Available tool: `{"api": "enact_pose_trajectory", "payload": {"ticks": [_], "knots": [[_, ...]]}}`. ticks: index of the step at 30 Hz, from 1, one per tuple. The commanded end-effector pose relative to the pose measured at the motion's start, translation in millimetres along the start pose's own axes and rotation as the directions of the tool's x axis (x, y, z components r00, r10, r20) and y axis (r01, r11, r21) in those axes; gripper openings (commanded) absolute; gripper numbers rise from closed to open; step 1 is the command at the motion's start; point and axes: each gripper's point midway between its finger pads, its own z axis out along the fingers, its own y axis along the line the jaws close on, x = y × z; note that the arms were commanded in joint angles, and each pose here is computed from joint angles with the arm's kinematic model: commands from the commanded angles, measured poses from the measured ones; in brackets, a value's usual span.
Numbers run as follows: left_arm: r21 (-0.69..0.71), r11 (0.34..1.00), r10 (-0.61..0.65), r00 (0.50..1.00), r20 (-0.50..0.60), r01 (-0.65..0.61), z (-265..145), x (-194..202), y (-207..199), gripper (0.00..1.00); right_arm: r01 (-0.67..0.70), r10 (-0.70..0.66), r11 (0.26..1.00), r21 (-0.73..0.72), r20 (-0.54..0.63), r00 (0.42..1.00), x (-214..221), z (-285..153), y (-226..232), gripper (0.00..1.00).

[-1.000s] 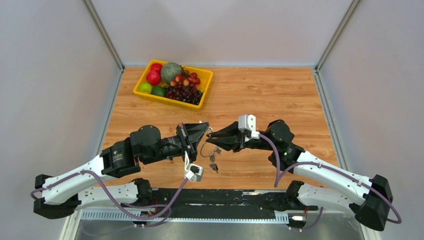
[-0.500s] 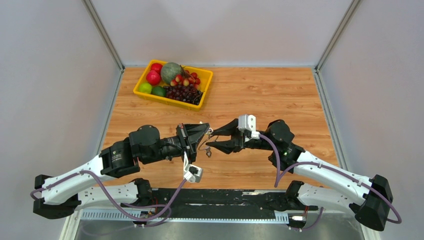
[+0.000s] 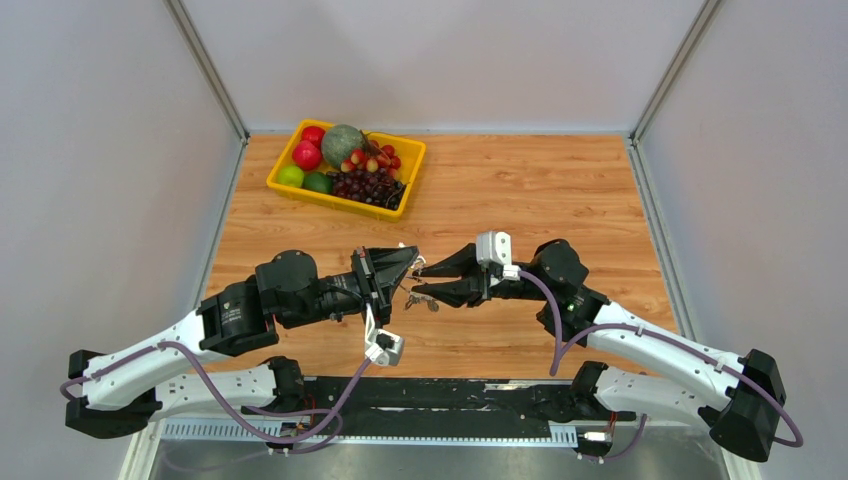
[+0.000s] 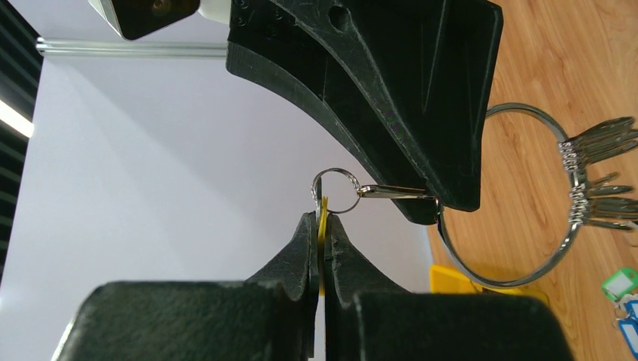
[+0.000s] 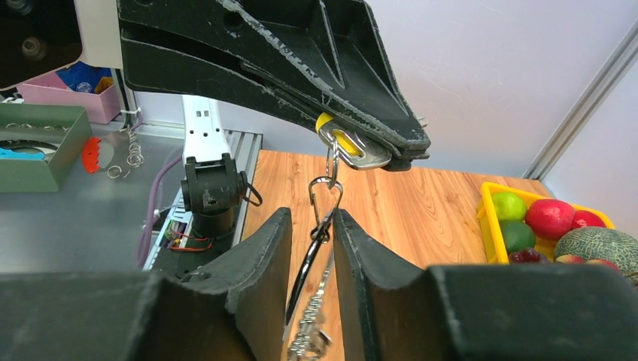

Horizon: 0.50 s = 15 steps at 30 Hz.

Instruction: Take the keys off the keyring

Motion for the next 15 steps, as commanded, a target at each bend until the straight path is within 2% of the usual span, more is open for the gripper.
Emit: {"api": "enact_pose_trajectory", "payload": {"ticks": [1,9,15], "knots": [[-0.11,0.994,-0.002,0.999,0.042,0.006,-12.2,-10.5,36.5,0.0,0.028,-0.026,0.999,-0.03,0.056,0.998,-23.6,2.7,4.2,0.31],[-0.104,0.995,-0.004,0.999,0.043,0.008,-10.9,-10.6,33.9,0.0,0.032,-0.031,0.999,-0.012,0.065,0.997,-27.9,3.2,0.8,0.32],[-0.106,0.994,-0.002,0.999,0.042,0.007,-10.8,-10.3,34.5,0.0,0.029,-0.028,1.0,-0.013,0.065,0.997,-28.9,4.7,-0.1,0.19]]}}
